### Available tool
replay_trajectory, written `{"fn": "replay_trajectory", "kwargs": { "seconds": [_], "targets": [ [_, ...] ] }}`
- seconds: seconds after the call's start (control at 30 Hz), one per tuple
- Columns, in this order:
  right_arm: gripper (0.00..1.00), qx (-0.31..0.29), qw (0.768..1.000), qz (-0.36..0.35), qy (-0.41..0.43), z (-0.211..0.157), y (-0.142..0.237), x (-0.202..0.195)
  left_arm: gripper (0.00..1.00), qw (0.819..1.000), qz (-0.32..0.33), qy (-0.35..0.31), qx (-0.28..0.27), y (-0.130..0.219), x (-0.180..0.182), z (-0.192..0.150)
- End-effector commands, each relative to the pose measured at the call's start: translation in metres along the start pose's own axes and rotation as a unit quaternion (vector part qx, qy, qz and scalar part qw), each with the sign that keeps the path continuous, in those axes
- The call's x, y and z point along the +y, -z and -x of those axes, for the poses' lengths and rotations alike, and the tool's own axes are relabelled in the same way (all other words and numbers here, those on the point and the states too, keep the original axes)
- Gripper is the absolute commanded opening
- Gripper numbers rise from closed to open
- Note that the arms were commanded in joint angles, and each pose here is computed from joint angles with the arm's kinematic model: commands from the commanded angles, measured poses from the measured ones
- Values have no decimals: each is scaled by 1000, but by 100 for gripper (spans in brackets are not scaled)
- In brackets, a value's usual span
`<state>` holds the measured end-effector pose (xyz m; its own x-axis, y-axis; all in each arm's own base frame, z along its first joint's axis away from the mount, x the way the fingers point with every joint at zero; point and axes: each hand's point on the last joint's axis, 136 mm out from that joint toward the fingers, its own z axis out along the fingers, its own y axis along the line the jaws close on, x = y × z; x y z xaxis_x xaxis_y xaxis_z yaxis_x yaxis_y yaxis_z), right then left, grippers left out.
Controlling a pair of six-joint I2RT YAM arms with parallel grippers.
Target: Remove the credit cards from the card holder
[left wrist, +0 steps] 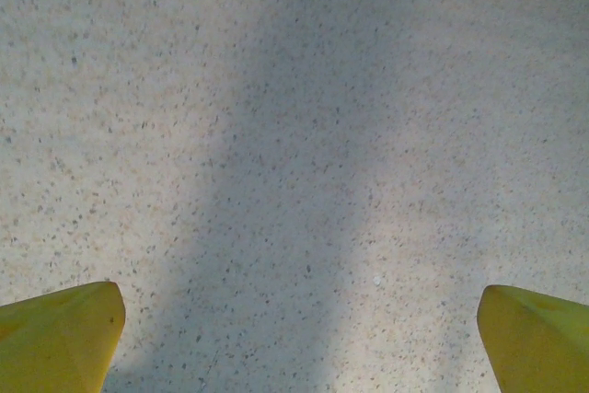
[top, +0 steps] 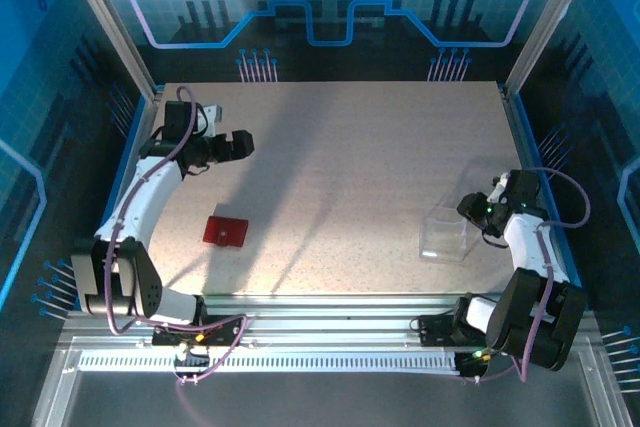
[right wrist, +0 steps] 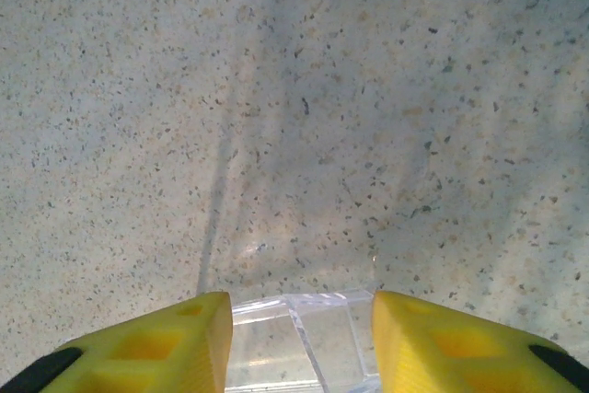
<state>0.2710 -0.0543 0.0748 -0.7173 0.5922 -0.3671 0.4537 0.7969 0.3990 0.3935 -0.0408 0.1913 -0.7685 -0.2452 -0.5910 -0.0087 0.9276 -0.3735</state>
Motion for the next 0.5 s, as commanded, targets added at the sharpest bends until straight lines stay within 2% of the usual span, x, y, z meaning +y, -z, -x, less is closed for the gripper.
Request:
{"fn": "replay_trajectory", "kwargs": {
  "seconds": [0.0,0.2,0.47],
  "targets": [
    [43,9,1000,6,-8,-8,-4,-4,99,1000,-6,-7,12,-2,5,-8],
    [33,8,1000,10,-6,-11,-4,-3,99,1000,-10,-2,9,-2,5,-7],
    [27,20,1000,17,-11,-14,-8,-2,99,999,-29,18,2,1,4,-1]
  ]
}}
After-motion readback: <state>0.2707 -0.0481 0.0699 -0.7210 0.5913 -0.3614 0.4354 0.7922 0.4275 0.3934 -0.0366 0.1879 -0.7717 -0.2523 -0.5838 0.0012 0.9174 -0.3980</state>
